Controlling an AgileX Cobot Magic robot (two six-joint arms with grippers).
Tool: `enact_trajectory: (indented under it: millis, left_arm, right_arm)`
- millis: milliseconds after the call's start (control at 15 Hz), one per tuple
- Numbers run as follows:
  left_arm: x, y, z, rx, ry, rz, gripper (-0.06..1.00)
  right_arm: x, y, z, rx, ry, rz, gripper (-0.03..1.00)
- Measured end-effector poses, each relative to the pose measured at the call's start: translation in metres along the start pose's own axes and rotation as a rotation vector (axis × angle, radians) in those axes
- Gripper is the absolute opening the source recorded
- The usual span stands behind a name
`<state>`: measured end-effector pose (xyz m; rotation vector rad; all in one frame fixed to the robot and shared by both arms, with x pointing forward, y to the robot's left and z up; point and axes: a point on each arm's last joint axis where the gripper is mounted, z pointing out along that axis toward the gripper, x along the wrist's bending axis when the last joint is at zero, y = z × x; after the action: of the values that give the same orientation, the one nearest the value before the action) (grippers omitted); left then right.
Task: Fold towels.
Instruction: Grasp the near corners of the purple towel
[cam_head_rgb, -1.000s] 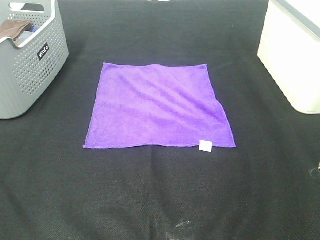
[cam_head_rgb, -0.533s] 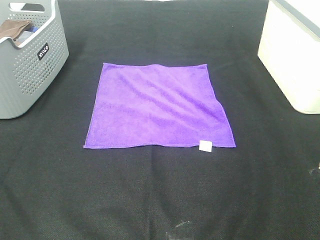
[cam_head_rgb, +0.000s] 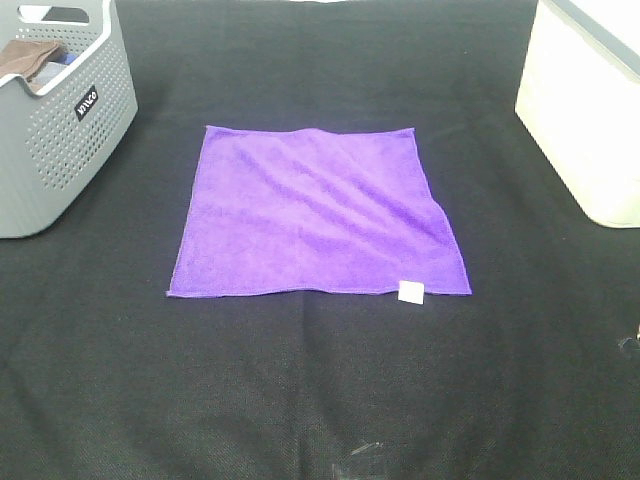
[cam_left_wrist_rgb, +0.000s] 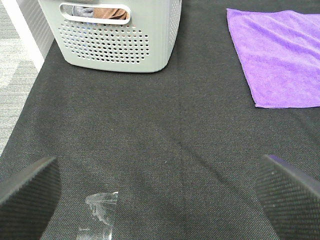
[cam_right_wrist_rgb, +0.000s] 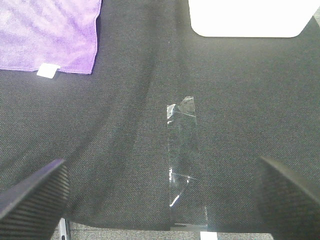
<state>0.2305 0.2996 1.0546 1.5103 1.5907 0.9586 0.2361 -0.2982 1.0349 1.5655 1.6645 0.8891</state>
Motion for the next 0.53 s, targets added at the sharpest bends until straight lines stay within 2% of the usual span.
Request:
enact_trajectory:
  millis: [533]
  left_arm:
    - [0.0000,0.0000,0.0000,0.000,0.000,0.000,0.99]
  right_arm:
    - [0.0000,0.0000,0.0000,0.000,0.000,0.000,0.96]
